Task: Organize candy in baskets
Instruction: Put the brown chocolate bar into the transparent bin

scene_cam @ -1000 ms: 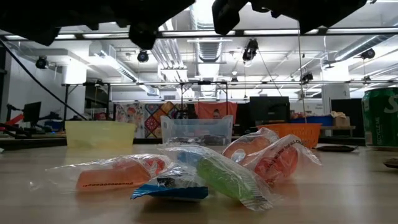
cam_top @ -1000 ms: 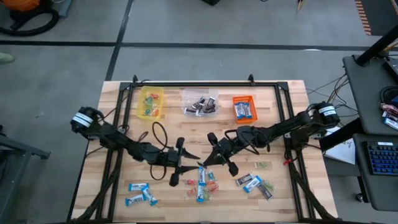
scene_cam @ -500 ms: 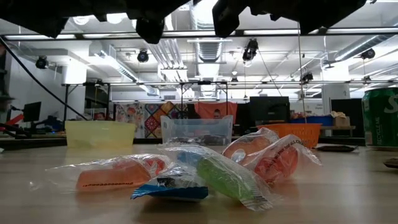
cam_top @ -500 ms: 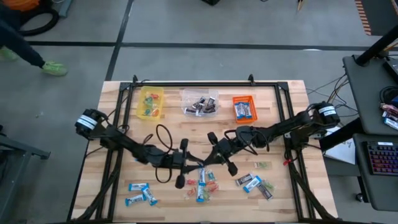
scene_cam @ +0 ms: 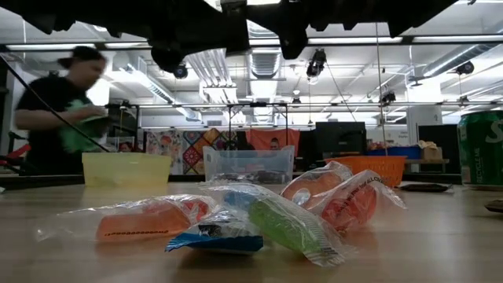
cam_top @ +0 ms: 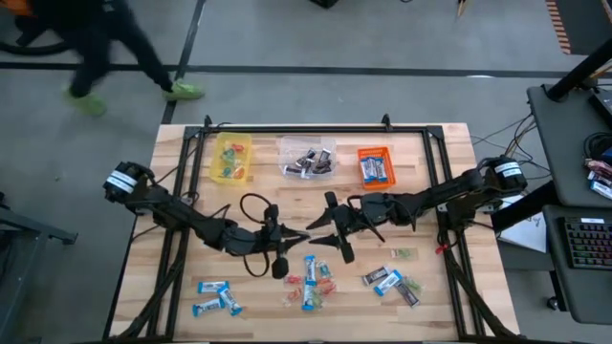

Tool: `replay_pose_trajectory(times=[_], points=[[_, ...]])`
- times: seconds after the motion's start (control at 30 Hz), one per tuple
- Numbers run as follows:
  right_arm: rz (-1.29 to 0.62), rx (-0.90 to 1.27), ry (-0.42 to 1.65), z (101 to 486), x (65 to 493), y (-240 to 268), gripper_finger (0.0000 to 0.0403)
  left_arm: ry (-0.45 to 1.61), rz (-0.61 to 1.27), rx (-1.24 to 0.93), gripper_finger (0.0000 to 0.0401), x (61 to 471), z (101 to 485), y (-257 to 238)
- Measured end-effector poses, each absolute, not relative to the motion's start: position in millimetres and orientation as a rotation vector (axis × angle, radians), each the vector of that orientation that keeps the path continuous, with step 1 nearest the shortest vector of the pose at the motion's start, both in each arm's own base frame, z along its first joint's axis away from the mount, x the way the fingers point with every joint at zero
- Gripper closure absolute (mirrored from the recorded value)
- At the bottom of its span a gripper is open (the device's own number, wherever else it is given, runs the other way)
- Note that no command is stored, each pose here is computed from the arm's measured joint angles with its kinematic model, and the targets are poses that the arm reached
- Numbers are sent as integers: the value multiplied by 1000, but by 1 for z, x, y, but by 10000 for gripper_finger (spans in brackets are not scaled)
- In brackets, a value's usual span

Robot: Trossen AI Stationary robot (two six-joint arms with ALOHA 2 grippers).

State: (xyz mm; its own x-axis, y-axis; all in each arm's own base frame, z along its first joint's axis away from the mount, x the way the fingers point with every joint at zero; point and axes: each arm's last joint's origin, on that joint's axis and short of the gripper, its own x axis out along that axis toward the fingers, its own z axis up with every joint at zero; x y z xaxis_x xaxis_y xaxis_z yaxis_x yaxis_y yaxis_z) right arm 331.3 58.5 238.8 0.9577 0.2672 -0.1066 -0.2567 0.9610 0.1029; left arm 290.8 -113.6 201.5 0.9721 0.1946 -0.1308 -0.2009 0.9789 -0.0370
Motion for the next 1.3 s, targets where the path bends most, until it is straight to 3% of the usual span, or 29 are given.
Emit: replay_pose_trajectory(times=[0.2, 0.4, 0.57, 0.8, 1.1, 1.3], points=[[226, 98, 128, 237, 332, 58, 173, 133, 217, -58, 396, 295, 200, -112], [181, 95, 127, 237, 333, 56, 176, 118, 228, -56, 396, 309, 205, -113], [183, 95, 126, 237, 333, 56, 227, 104, 226, -45, 396, 314, 210, -116], [184, 88, 128, 236, 333, 56, 373, 105, 243, -48, 396, 314, 209, -115], [150, 116, 124, 240, 333, 44, 387, 160, 260, -31, 349, 309, 209, -113], [2, 136, 147, 244, 331, 3, 388, 313, 274, -9, 313, 292, 212, -106]])
